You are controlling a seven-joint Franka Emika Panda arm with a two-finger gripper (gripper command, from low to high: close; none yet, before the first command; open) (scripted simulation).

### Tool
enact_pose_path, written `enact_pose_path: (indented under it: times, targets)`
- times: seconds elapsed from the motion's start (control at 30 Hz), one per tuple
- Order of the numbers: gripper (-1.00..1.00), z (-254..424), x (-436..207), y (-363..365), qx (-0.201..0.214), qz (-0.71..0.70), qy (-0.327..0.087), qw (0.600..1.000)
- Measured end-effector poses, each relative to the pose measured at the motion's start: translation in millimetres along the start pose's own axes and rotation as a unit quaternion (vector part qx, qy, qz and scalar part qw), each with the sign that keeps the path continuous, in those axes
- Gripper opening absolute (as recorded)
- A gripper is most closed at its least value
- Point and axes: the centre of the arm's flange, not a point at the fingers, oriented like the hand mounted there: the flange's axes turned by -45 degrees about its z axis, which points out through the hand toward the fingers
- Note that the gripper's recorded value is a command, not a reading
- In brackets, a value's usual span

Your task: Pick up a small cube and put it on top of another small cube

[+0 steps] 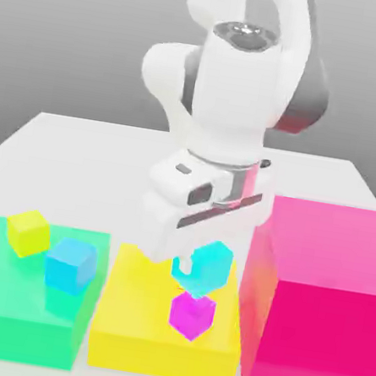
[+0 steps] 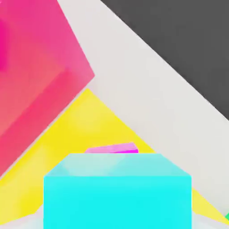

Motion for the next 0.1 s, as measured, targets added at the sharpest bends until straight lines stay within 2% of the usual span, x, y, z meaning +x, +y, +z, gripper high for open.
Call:
enact_pose_path:
  times: [0.1]
  targets:
    - [1.0,0.0,0.0,0.0,0.0,0.0,0.0,1.0]
